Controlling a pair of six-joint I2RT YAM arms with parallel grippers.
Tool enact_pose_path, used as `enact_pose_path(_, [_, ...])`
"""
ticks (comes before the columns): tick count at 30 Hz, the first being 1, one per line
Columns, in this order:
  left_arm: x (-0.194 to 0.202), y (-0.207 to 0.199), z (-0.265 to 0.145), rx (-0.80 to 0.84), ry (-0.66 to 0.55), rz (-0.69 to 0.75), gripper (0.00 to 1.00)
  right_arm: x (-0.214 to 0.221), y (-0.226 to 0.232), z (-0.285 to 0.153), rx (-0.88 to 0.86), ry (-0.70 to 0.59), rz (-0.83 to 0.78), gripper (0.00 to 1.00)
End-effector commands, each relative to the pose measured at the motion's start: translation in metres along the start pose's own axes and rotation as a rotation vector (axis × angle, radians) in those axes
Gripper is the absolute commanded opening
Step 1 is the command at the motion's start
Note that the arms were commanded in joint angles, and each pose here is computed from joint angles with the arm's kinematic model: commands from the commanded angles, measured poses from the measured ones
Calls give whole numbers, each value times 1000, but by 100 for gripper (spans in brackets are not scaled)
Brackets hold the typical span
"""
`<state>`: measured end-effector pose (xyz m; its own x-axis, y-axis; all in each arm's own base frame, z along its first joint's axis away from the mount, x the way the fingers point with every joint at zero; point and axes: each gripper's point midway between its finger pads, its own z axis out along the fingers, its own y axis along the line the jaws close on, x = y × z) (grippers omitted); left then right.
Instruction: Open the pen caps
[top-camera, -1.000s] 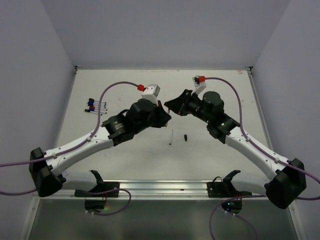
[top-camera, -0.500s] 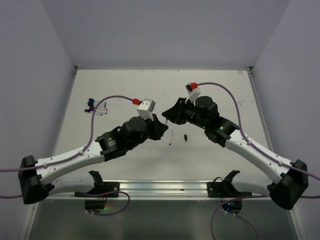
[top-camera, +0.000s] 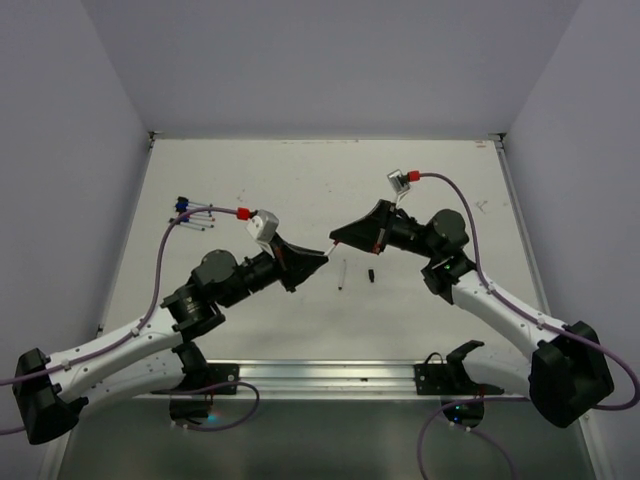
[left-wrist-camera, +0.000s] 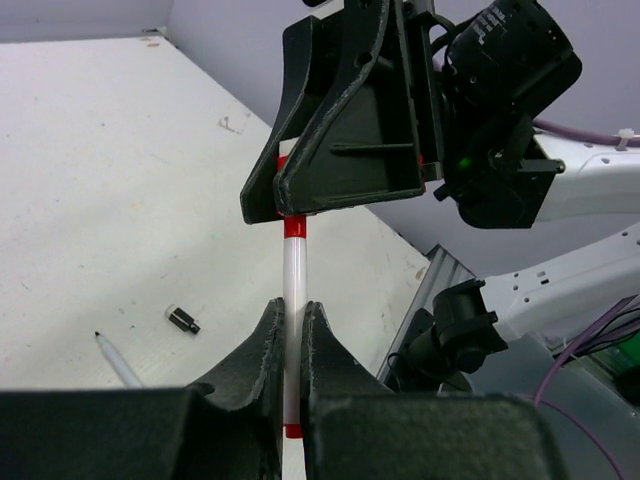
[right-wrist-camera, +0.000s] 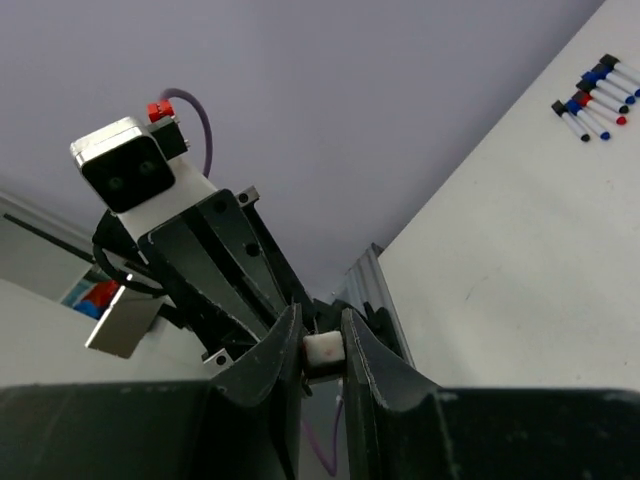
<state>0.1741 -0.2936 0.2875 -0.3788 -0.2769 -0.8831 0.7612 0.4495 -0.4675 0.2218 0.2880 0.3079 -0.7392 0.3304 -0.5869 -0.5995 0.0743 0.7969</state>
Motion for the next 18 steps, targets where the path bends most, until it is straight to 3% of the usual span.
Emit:
enact_pose_path(1, [-18, -31, 0, 104, -28, -61, 0, -63, -18, -15, 71, -284, -113, 0])
enact_pose_path(5, [-10, -23, 35, -61, 75, -48, 0, -79, -35, -27, 261, -377, -187, 0])
enact_pose_path(6, [3, -41, 39, -42, 121, -33, 0, -79, -35, -30, 302, -373, -191, 0])
enact_pose_path(9, [32, -47, 55, -72, 224, -45, 0, -88, -46, -40, 455, -436, -225, 0])
enact_pose_path(13, [70, -36, 63, -139, 321, -64, 0, -96, -58, -57, 622, -490, -258, 0])
enact_pose_path(18, [78, -12, 59, -256, 335, -37, 0, -94, -67, -60, 675, -475, -253, 0])
